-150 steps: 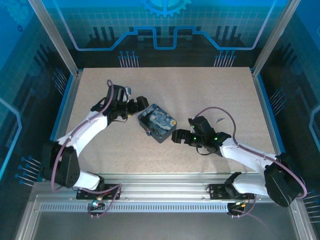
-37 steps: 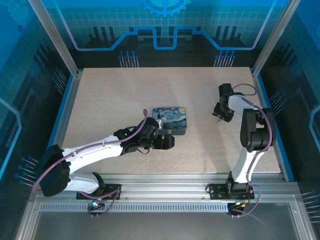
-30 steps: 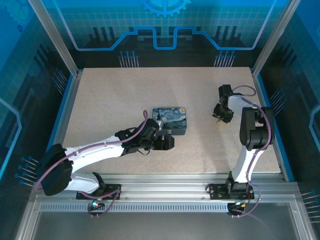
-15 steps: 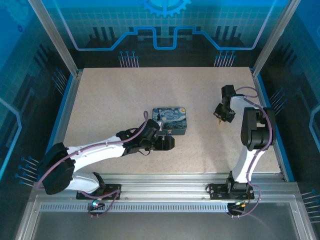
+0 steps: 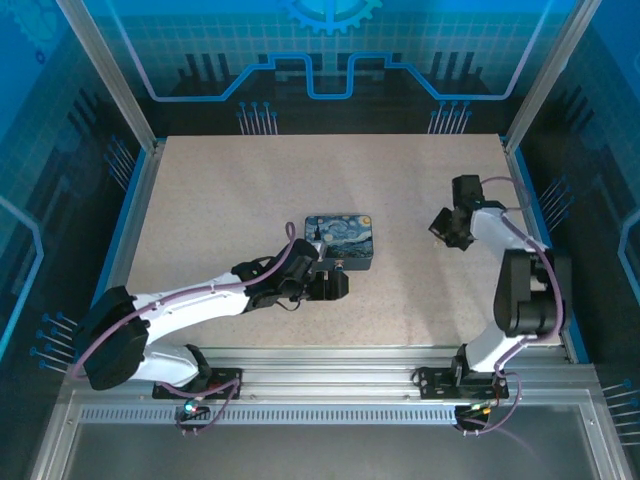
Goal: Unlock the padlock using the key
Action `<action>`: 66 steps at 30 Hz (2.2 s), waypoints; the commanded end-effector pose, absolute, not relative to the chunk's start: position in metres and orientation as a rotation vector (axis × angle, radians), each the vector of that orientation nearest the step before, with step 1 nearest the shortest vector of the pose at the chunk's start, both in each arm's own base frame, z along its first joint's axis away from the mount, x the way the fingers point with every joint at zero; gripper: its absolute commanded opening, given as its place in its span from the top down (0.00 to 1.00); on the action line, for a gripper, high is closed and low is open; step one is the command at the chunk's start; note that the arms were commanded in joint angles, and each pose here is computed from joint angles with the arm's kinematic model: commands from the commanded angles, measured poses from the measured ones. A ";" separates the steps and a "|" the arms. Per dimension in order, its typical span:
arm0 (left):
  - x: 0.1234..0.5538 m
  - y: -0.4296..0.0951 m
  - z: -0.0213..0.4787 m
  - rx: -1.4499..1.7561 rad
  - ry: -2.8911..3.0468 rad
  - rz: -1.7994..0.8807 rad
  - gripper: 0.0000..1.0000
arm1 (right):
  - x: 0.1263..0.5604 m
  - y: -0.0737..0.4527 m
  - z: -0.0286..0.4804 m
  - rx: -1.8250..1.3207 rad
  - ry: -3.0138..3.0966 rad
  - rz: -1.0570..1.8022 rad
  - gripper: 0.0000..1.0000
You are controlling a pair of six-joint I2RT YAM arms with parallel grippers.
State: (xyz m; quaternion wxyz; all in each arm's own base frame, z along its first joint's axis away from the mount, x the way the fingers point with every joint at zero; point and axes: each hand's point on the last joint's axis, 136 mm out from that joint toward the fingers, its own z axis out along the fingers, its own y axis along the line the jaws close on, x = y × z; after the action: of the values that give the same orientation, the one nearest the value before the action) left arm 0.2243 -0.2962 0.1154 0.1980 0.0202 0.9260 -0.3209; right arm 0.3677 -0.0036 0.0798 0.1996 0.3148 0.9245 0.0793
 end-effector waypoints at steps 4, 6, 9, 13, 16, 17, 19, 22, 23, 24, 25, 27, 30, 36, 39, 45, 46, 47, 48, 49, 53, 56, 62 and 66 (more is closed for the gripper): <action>0.239 -0.297 0.161 0.101 2.451 -0.936 0.20 | 0.351 0.030 0.138 0.773 2.486 0.415 0.96; 0.242 -0.297 0.176 0.109 2.402 -0.985 0.20 | 0.344 0.041 0.157 0.728 2.454 0.461 0.96; 0.250 -0.298 0.202 0.130 2.308 -1.048 0.22 | 0.333 0.061 0.186 0.658 2.408 0.538 0.96; 0.257 -0.301 0.232 0.181 2.212 -1.099 0.23 | 0.318 0.087 0.216 0.582 2.367 0.645 0.96; 0.263 -0.308 0.251 0.209 2.143 -1.176 0.24 | 0.307 0.107 0.232 0.534 2.342 0.726 0.96; 0.264 -0.311 0.256 0.218 2.122 -1.206 0.24 | 0.304 0.113 0.236 0.522 2.338 0.754 0.96; 0.267 -0.317 0.268 0.239 2.069 -1.275 0.24 | 0.296 0.129 0.243 0.492 2.328 0.830 0.96; 0.268 -0.327 0.281 0.280 2.005 -1.351 0.24 | 0.284 0.147 0.252 0.457 2.309 0.919 0.96; 0.269 -0.330 0.282 0.286 1.991 -1.369 0.24 | 0.281 0.152 0.254 0.449 2.305 0.940 0.96; 0.269 -0.333 0.285 0.291 1.975 -1.391 0.24 | 0.278 0.156 0.257 0.441 2.298 0.962 0.95; 0.269 -0.335 0.286 0.294 1.961 -1.410 0.24 | 0.274 0.161 0.260 0.430 2.294 0.981 0.95; 0.269 -0.341 0.290 0.312 1.923 -1.455 0.24 | 0.269 0.169 0.264 0.412 2.285 1.032 0.95; 0.268 -0.348 0.287 0.335 1.902 -1.502 0.26 | 0.265 0.179 0.270 0.397 2.279 1.095 0.95; 0.265 -0.355 0.287 0.355 1.848 -1.583 0.36 | 0.257 0.189 0.277 0.406 2.248 1.196 0.95; 0.260 -0.358 0.287 0.381 1.844 -1.595 0.45 | 0.255 0.189 0.280 0.415 2.237 1.210 0.95; 0.256 -0.362 0.280 0.408 1.861 -1.572 0.43 | 0.256 0.194 0.286 0.402 2.224 1.226 0.95; 0.256 -0.363 0.278 0.409 1.867 -1.571 0.43 | 0.256 0.195 0.286 0.403 2.226 1.230 0.95; 0.256 -0.364 0.277 0.410 1.872 -1.572 0.43 | 0.256 0.196 0.285 0.400 2.228 1.235 0.95; 0.257 -0.365 0.277 0.413 1.871 -1.572 0.44 | 0.256 0.197 0.285 0.398 2.229 1.241 0.95; 0.256 -0.367 0.277 0.417 1.874 -1.574 0.44 | 0.256 0.198 0.285 0.398 2.229 1.241 0.95; 0.258 -0.368 0.275 0.422 1.875 -1.565 0.43 | 0.255 0.199 0.287 0.397 2.225 1.248 0.95; 0.257 -0.371 0.277 0.435 1.872 -1.575 0.43 | 0.254 0.200 0.288 0.399 2.219 1.259 0.95; 0.253 -0.375 0.281 0.455 1.858 -1.586 0.53 | 0.254 0.200 0.288 0.399 2.219 1.262 0.95; 0.252 -0.375 0.282 0.462 1.854 -1.586 0.61 | 0.254 0.200 0.286 0.401 2.221 1.258 0.95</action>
State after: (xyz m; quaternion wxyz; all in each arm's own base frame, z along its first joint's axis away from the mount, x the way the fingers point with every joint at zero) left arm 0.2560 -0.3695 0.2633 0.3086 0.1517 0.7299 -0.5907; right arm 0.2574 0.1929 0.2806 0.2752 0.1610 0.8330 0.4521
